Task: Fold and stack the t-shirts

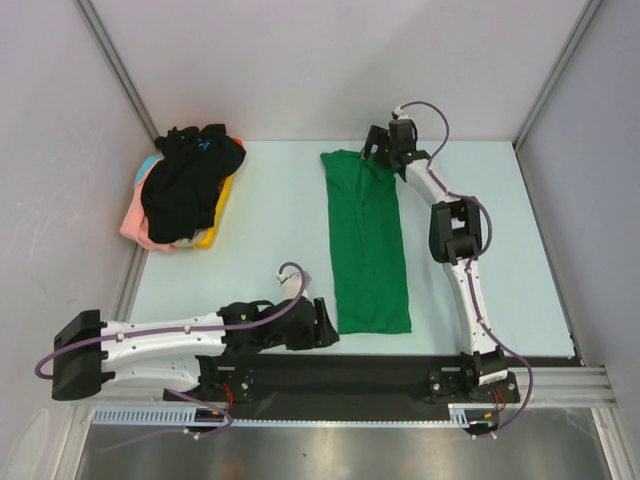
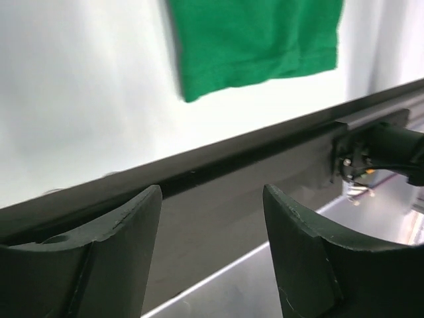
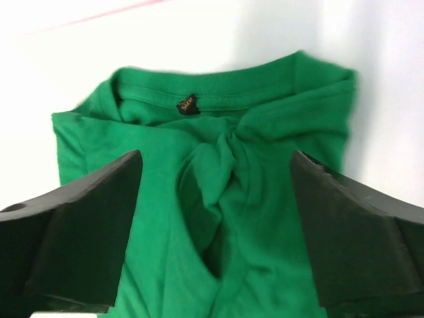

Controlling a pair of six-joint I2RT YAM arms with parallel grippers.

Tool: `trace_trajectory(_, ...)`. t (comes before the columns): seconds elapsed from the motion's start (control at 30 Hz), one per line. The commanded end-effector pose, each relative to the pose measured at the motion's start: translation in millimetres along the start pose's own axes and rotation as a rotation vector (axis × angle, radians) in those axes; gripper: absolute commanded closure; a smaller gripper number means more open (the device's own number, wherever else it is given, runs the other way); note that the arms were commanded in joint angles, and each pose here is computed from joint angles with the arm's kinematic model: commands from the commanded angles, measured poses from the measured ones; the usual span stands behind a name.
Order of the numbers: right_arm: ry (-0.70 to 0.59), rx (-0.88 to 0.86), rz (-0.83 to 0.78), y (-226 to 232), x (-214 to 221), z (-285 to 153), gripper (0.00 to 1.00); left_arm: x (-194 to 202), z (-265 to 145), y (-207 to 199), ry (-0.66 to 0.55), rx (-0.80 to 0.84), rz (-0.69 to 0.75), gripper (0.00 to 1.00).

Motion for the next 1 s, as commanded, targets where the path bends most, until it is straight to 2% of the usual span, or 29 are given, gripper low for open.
trace_trajectory(0.0,-0.141,-0.044,-0.030,25.6,-78.6,-56.6,0.02,-13.1,-10.8,-7.6,-0.072,-0.006,0.077,0.30)
trace_trajectory(0.1,-0.184,-0.044,-0.058,38.3,-116.2,-101.5,0.00,-19.3,-14.1,-7.6,-0.117,-0.013,0.122,0.27)
trace_trajectory(0.2,-0.161,0.009,-0.044,38.3,-126.5,-150.5,0.00,-26.5,-17.6,-2.3,-0.182,-0.031,0.154,0.23)
trace_trajectory(0.23,-0.140,0.027,-0.020,34.2,-124.3,-162.5,0.00,-29.3,-19.7,-2.3,-0.206,-0.024,0.159,0.16)
trace_trajectory(0.27,-0.172,0.011,-0.005,43.5,-136.5,-201.3,0.00,-31.9,-19.8,-0.4,-0.230,-0.033,0.181,0.13)
trace_trajectory(0.3,-0.083,0.060,0.022,26.9,-104.0,-201.0,0.00,-33.1,-20.1,1.1,-0.244,-0.035,0.194,0.11)
trace_trajectory(0.37,-0.061,0.073,0.080,20.1,-83.2,-228.1,0.00,-37.9,-21.3,0.3,-0.273,-0.021,0.223,0.05)
trace_trajectory(0.4,-0.016,0.090,0.096,10.1,-52.2,-253.1,0.00,-39.3,-20.9,1.0,-0.283,-0.023,0.232,0.01)
trace_trajectory(0.43,-0.009,0.070,0.096,11.5,-39.0,-263.9,0.00,-43.3,-20.6,2.0,-0.294,-0.025,0.229,0.00)
trace_trajectory(0.47,0.007,0.083,0.119,8.4,-25.0,-274.4,0.00,-45.2,-20.4,3.3,-0.297,-0.024,0.234,0.00)
trace_trajectory(0.5,-0.011,0.066,0.123,11.9,-18.7,-302.9,0.00,-45.0,-18.8,6.3,-0.284,-0.019,0.239,0.00)
trace_trajectory(0.53,0.052,0.133,0.127,-5.3,15.1,-307.8,0.00,-50.6,-17.3,6.9,-0.297,-0.005,0.223,0.00)
trace_trajectory(0.63,0.096,0.190,0.153,-20.9,66.3,-350.2,0.00,-55.0,-11.4,14.5,-0.295,0.035,0.200,0.00)
trace_trajectory(0.73,0.079,0.142,0.217,-22.5,92.3,-387.0,0.00,-56.3,-5.1,20.5,-0.311,0.055,0.186,0.00)
trace_trajectory(0.77,0.116,0.154,0.221,-30.7,114.8,-390.7,0.00,-56.3,-3.2,20.8,-0.313,0.064,0.180,0.00)
trace_trajectory(0.83,0.107,0.138,0.234,-29.0,131.3,-409.2,0.00,-53.9,4.0,21.3,-0.303,0.068,0.165,0.00)
trace_trajectory(0.9,0.169,0.154,0.211,-32.9,158.0,-418.6,0.01,-49.9,13.1,23.0,-0.273,0.048,0.158,0.00)
trace_trajectory(0.97,0.175,0.173,0.227,-37.6,173.7,-425.8,0.02,-44.7,19.0,22.9,-0.228,0.050,0.152,0.00)
Point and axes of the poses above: each gripper's point midway between its finger pads, its own z axis out along the fingers, its own y axis along the line the jaws close on, x = y × z, the point moved 8 cm from there along -z, back along the fingers, and after that the axes turned 3 degrees about z, right-handed, at the moved point
